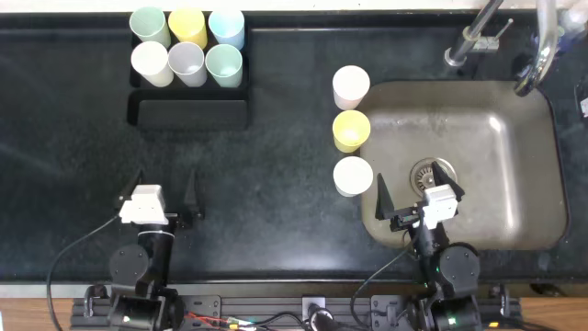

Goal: Store Cups

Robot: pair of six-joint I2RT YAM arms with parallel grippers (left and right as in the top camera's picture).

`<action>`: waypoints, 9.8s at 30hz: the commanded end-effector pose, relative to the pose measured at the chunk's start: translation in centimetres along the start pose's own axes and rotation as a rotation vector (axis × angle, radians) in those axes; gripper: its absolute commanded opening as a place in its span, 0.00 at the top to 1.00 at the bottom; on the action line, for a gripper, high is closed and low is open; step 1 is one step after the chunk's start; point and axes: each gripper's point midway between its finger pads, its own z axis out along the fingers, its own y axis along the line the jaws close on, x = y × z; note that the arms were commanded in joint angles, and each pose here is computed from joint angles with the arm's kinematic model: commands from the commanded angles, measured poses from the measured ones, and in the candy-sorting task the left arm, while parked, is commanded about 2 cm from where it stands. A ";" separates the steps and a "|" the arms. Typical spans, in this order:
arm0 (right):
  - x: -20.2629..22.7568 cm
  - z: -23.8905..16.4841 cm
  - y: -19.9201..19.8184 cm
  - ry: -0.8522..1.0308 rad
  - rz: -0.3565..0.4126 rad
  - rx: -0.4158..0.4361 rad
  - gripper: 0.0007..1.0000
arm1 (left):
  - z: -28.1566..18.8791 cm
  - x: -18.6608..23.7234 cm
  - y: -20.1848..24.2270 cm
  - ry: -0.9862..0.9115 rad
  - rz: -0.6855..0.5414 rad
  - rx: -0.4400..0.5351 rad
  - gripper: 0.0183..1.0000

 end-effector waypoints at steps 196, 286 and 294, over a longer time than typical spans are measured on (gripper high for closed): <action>0.3 0.0 -0.2 -0.002 -0.003 0.010 0.00 | 9.6 -3.4 8.8 0.619 -1.058 -1.064 0.98; 0.3 0.0 -0.2 -0.002 -0.003 0.011 0.00 | 15.2 2.1 10.5 0.664 -0.981 -1.049 0.60; 0.3 0.0 -0.2 -0.002 -0.003 0.011 0.00 | 14.0 -4.8 9.9 0.542 -0.968 -0.914 0.44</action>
